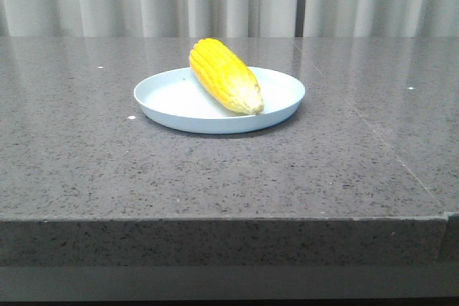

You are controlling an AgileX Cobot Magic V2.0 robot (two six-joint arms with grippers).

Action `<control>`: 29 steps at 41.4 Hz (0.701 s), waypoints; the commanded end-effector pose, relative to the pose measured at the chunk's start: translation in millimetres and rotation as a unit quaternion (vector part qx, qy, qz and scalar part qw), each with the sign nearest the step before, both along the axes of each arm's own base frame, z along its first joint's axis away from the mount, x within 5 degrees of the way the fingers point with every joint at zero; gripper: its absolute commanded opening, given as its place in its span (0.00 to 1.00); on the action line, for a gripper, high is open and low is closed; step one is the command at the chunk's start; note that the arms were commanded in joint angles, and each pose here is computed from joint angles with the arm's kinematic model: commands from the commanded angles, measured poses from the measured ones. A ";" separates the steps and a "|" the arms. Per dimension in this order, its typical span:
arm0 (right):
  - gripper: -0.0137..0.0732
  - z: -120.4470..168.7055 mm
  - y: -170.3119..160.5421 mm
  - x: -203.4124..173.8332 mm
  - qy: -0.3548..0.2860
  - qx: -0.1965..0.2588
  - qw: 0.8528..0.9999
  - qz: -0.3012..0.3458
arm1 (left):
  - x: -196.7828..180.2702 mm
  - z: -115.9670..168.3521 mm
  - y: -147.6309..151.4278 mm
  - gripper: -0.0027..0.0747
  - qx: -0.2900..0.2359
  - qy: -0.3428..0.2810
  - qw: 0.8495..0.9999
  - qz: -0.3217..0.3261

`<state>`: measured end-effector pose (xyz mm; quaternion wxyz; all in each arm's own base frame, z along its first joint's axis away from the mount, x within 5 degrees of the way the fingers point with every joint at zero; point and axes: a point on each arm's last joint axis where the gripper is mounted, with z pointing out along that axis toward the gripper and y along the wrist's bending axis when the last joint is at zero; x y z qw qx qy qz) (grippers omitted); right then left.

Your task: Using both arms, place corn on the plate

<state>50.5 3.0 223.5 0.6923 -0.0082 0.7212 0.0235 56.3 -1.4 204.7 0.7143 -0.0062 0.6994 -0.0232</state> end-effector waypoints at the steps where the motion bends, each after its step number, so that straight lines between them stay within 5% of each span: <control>1: 0.08 5.9 -2.3 -0.2 -0.081 0.003 0.997 -0.017 | -0.7 0.7 0.3 0.01 -0.009 -0.038 0.999 0.001; 29: 0.08 -4.3 -3.4 2.5 -0.109 0.039 0.993 -0.021 | -0.6 0.6 0.3 0.01 -0.009 -0.037 0.999 0.001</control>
